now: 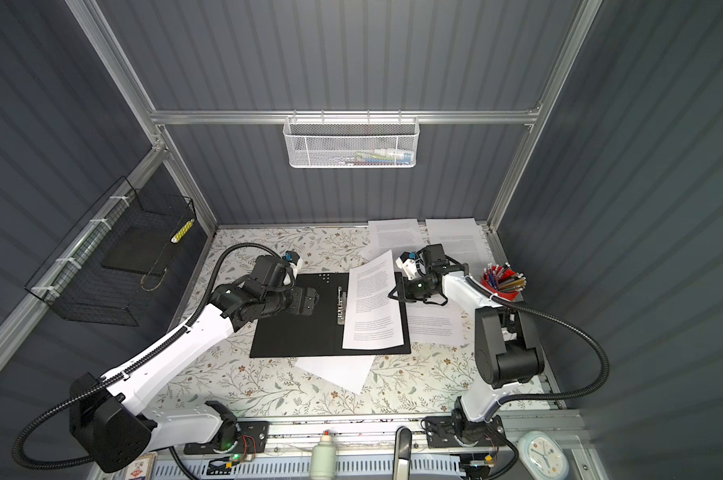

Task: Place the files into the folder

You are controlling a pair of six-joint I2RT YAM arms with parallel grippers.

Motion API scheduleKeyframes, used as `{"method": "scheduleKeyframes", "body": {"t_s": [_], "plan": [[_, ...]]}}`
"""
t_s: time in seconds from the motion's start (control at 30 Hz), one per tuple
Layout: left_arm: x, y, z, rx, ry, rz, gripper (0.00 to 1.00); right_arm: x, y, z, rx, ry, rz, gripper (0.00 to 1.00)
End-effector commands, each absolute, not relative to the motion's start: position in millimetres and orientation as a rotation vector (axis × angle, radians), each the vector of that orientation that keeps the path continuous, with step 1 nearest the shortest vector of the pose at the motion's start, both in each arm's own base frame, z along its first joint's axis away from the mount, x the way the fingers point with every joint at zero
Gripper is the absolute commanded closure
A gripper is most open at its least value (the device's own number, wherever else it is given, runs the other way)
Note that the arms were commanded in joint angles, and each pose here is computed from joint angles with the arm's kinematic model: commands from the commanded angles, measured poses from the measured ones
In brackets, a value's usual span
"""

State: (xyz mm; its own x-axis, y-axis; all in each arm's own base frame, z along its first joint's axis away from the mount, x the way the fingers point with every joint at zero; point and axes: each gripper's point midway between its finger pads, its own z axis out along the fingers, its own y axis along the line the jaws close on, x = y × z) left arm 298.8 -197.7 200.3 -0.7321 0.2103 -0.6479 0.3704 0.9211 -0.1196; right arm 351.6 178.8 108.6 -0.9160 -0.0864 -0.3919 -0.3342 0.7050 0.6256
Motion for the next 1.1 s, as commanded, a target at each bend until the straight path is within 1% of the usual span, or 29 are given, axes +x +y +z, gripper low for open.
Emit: {"method": "scheduleKeyframes", "body": {"t_s": [0.0,0.33,0.7,1.07], "plan": [[297.3,-194.7,193.1,0.439,2.432,-0.281,0.00,350.6,190.2,112.7,-0.365,2.523,1.148,1.00],[298.0,-195.7,191.8,0.444,2.436,-0.282,0.00,354.0,191.5,94.8,-0.348,2.597,1.159,1.00],[297.3,-196.7,188.5,0.451,2.446,-0.285,0.00,352.8,170.7,52.0,-0.279,2.862,0.977,1.00],[297.1,-198.4,185.5,0.457,2.456,-0.291,0.00,360.6,168.9,49.0,-0.241,2.865,0.953,1.00]]}}
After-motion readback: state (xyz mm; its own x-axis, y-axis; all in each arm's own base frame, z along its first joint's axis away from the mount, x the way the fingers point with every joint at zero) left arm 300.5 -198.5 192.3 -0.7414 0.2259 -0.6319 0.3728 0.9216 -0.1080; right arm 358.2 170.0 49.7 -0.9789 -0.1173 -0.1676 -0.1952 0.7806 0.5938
